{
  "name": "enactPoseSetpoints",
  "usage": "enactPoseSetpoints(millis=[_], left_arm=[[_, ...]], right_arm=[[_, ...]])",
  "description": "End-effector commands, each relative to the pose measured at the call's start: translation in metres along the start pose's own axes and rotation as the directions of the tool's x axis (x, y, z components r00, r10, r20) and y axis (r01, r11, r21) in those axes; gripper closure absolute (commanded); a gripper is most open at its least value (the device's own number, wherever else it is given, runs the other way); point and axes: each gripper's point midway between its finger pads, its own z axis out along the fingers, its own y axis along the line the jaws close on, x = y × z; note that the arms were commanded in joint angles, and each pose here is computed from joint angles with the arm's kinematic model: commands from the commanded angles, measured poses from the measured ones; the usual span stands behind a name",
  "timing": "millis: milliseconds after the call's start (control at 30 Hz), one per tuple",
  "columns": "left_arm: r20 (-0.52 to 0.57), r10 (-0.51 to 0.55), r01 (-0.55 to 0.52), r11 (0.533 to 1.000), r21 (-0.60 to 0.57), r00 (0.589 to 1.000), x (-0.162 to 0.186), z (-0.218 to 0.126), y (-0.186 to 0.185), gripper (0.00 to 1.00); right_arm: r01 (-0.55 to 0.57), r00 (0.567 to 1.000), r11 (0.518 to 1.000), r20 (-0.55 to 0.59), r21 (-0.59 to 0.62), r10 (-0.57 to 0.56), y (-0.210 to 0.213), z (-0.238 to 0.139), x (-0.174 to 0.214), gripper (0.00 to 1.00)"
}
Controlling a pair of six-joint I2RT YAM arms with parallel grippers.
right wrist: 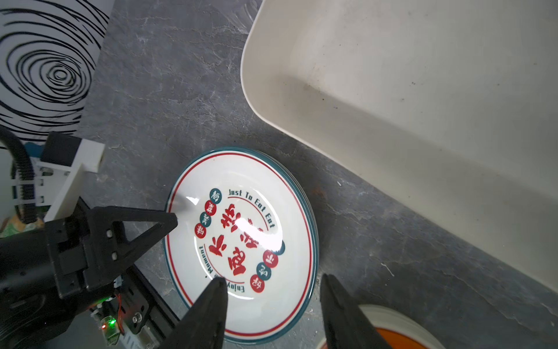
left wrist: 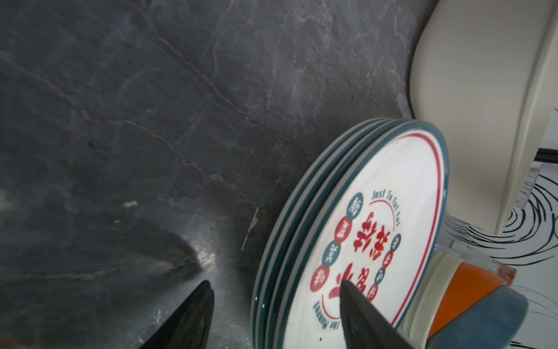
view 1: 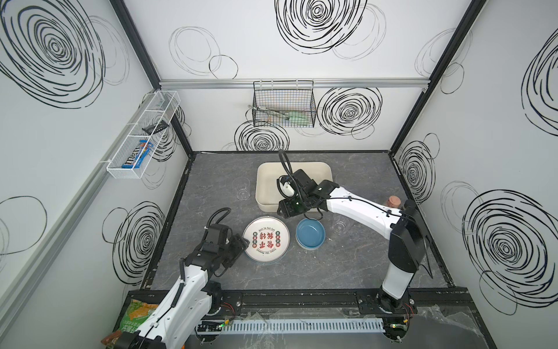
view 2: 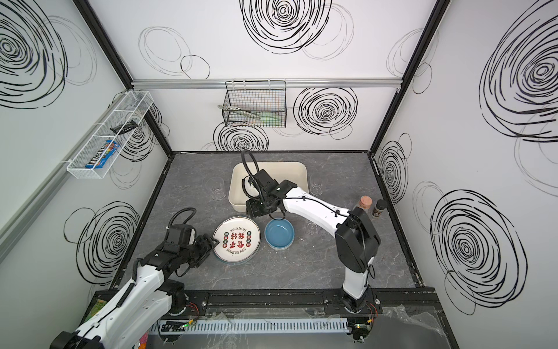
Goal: Place the mixed dishes into the plastic bin
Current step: 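Reach the right gripper across to the plate stack's edge nearest the bin, then grip the top white plate rim with the right gripper and tilt it up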
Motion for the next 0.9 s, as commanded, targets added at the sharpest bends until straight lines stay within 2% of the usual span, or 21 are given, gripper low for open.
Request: enactPoseSetpoints(millis=[0,533,867], left_arm=[[0.006,-0.010,0.010,0.999,0.046,1.000,-0.001,0.002,-0.009,0.32],[-0.023,-0.001,0.002,0.999,0.053,1.000,0.007,0.007,-0.005,0.39],[-0.027,0.005,-0.004,0.999,0.050,1.000,0.007,0.008,-0.004,0.41]], right_arm=[[0.042,0.995,0.995,-0.098,0.094,-0.033,-0.005,0.007,0.019,0.45],[0.096,0.979,0.982,-0.196,0.165,-0.063,-0.003,0.052,0.032,0.44],[0.103,0.974,0.978,-0.218,0.183,-0.062,-0.006,0.065,0.035,0.41]])
